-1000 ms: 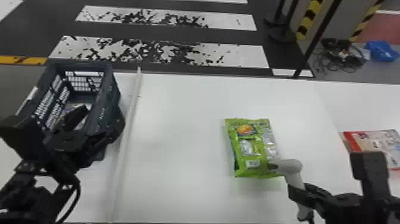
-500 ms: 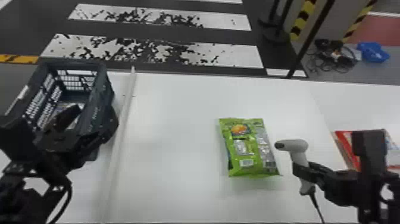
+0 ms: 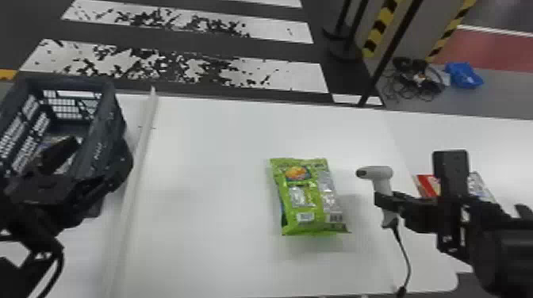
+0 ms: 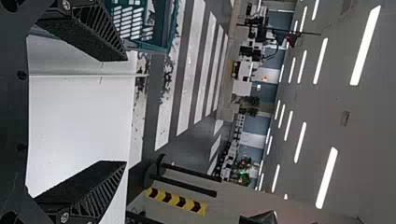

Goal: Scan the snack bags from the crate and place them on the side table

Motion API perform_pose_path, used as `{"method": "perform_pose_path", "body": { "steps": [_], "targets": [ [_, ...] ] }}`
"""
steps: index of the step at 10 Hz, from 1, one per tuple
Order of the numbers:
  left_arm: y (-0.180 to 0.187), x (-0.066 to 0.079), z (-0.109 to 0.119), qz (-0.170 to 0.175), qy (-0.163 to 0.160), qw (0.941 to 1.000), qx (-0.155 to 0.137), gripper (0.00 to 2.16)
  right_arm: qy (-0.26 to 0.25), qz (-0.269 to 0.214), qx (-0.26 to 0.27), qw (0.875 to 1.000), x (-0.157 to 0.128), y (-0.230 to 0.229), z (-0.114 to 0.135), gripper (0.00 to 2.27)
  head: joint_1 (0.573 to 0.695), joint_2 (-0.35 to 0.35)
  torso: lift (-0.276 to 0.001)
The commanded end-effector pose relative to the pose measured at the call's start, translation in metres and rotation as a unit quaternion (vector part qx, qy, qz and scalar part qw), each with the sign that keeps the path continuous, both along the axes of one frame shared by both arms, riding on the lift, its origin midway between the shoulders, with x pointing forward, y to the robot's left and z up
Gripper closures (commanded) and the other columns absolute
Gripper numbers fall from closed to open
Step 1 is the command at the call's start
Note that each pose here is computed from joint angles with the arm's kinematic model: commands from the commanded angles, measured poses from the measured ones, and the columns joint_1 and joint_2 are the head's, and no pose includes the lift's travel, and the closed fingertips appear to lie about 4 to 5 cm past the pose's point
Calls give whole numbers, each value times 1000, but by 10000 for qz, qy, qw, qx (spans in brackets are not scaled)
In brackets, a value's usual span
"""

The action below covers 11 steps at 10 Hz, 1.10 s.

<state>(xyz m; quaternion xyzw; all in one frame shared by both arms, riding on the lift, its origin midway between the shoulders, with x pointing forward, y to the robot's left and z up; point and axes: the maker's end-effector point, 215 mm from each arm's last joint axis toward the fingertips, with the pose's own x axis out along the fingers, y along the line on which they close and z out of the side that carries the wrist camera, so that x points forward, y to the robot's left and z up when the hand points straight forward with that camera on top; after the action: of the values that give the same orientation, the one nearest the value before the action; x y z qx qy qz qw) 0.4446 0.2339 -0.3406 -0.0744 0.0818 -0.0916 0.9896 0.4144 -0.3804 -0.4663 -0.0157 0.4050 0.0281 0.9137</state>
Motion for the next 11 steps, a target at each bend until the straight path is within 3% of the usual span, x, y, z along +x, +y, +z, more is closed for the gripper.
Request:
{"method": "perform_pose_path", "body": {
  "steps": [1, 4, 9, 10, 11],
  "targets": [
    [-3, 0, 0, -17, -1, 10000, 2, 83, 36, -31, -53, 10000, 19, -14, -13, 2216, 695, -186, -94],
    [-4, -1, 0, -28, 20, 10000, 47, 83, 36, 6, -92, 10000, 44, -21, -29, 2209, 695, -208, -94],
    [-4, -1, -1, -27, 31, 10000, 78, 83, 64, 93, -193, 9997, 57, -17, -45, 2118, 695, -207, -94],
    [-4, -1, -1, -28, 47, 10000, 76, 83, 63, 111, -202, 9997, 56, -16, -46, 1986, 695, -205, -94],
    [-4, -1, -1, -28, 47, 10000, 76, 83, 9, 108, -220, 9997, 58, -16, -45, 1676, 695, -203, -94]
  ]
}}
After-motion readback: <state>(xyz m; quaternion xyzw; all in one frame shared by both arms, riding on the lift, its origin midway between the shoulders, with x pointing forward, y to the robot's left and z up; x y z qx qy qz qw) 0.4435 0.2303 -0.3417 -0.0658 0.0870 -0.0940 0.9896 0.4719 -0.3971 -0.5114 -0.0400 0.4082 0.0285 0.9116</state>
